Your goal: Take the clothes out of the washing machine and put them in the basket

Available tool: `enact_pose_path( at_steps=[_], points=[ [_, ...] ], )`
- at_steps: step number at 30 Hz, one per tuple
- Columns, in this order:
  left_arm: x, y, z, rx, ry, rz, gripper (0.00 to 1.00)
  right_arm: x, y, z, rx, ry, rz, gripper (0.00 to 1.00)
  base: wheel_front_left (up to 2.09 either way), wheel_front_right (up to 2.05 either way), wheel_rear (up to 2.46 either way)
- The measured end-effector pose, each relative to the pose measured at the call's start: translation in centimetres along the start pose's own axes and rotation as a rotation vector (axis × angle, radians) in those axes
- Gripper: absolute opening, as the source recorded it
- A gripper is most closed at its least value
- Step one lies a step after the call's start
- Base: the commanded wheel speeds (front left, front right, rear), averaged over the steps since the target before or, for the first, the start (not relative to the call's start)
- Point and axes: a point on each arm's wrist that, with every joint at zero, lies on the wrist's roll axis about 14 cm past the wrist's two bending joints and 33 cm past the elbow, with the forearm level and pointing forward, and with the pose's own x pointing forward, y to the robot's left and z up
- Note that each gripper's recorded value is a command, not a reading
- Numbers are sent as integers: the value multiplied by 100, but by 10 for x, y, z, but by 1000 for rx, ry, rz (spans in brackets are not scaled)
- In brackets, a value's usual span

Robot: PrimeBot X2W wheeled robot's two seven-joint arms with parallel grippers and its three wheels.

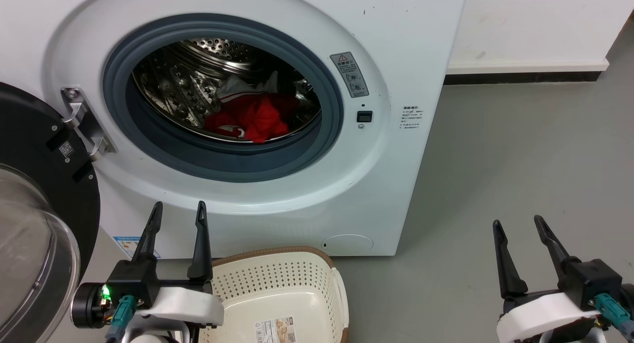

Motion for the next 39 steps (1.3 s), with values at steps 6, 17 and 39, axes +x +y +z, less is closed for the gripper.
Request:
enact_pose_path(
  at_steps=[6,17,39],
  points=[
    [-2,-1,-1,30,-3,-6,100,-1,0,-1,-37,6,4,100,0,0,0],
    [-4,-3,-6,56,2,-11,100,-1,0,0,-74,2,6,100,0,0,0],
    [-5,1,-22,31,49,-1,100,-1,-1,-7,-57,20,1,100,0,0,0]
  ],
)
